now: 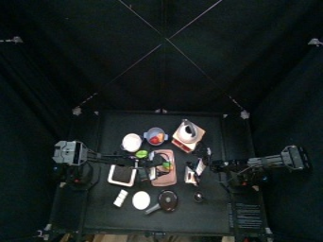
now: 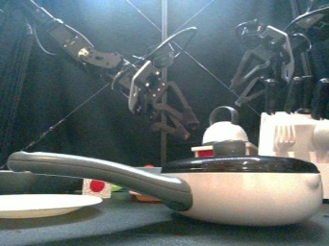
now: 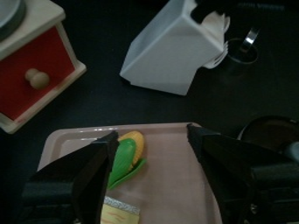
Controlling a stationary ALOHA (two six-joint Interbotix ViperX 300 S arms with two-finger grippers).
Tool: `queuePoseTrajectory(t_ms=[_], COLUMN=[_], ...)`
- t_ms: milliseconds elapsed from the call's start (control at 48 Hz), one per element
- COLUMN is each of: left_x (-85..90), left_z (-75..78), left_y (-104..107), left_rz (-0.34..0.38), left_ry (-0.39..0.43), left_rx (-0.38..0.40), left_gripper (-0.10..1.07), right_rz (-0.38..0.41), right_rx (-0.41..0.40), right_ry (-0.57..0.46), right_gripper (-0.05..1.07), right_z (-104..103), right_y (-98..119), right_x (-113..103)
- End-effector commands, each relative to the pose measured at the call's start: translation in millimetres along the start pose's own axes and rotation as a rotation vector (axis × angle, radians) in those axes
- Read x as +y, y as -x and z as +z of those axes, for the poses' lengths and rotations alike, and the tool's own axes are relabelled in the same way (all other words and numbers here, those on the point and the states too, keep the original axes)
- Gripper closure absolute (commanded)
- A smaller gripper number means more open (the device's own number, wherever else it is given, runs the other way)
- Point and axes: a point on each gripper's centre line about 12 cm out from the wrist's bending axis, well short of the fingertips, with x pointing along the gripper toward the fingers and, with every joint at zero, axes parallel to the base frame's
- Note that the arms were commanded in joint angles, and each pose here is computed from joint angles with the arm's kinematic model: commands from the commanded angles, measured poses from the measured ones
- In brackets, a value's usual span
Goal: Grab corn
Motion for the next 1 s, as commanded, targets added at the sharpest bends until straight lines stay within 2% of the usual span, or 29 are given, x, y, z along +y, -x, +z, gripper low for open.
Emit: queuePoseTrajectory(t_ms=[0, 271, 458, 625, 979], left_x=[3.5, 14.8, 18.3, 19.4, 20.7], left_z=[10.5, 1.0, -15.9, -25.1, -32.6], left_y=[-6, -10, -19, -29, -37], left_rz=[0.0, 0.005, -0.001, -0.002, -0.003], left_ry=[-0.046, -0.165, -0.246, -0.256, -0.291], left_rx=[-0.024, 0.029, 0.113, 0.16, 0.208], left_gripper=[-0.02, -0.03, -0.03, -0.03, -0.03], right_rz=[0.012, 0.01, 0.006, 0.005, 0.005], right_rx=[-0.013, -0.009, -0.006, -0.006, -0.005], right_ry=[-0.009, -0.005, -0.004, -0.005, -0.003], right_gripper=[0.09, 0.09, 0.09, 0.09, 0.09], right_z=[4, 2, 1, 1, 0], right_y=[3, 3, 2, 2, 2], right_x=[2, 1, 0, -1, -1])
